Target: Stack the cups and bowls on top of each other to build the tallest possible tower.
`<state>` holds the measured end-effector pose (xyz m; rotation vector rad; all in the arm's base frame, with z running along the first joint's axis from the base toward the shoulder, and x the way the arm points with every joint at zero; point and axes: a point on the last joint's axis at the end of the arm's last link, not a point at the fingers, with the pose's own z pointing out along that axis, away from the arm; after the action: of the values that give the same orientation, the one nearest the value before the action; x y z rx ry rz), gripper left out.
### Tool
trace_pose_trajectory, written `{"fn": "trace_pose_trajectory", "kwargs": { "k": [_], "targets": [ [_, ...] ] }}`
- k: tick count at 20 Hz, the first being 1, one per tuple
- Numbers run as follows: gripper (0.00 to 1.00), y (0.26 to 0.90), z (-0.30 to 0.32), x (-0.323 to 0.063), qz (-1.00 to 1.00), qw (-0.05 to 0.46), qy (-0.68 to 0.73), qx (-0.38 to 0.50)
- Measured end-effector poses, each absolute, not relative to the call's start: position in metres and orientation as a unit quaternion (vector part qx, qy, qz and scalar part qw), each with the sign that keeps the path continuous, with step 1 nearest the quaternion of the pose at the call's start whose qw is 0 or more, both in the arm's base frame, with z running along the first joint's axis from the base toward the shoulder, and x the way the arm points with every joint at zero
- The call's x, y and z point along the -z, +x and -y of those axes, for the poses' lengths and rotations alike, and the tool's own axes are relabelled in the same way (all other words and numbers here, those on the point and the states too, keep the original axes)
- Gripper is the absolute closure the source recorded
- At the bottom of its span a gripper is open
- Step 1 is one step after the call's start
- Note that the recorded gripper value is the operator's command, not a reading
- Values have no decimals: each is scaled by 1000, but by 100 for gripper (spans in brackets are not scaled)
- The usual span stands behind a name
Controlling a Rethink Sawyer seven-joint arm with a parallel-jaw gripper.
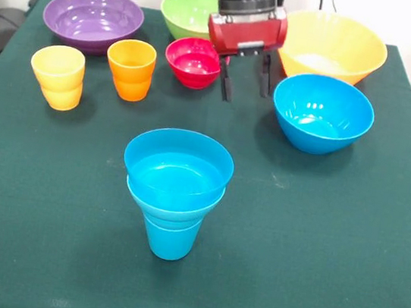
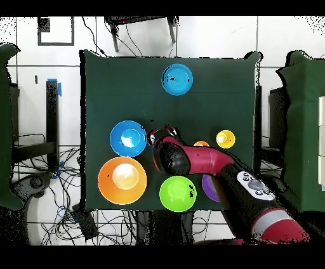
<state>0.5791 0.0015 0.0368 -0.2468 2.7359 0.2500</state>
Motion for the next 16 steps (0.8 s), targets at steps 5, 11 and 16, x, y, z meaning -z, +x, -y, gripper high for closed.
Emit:
{"fn": "trace_pose_trajectory", "kwargs": {
  "k": [5, 11, 16],
  "targets": [
    [0, 590, 6, -56, -972, 200, -92, -82],
    [0, 589, -8, -55, -971, 198, -103, -86],
    [0, 582, -34, -44, -971, 186, -118, -98]
  ]
}}
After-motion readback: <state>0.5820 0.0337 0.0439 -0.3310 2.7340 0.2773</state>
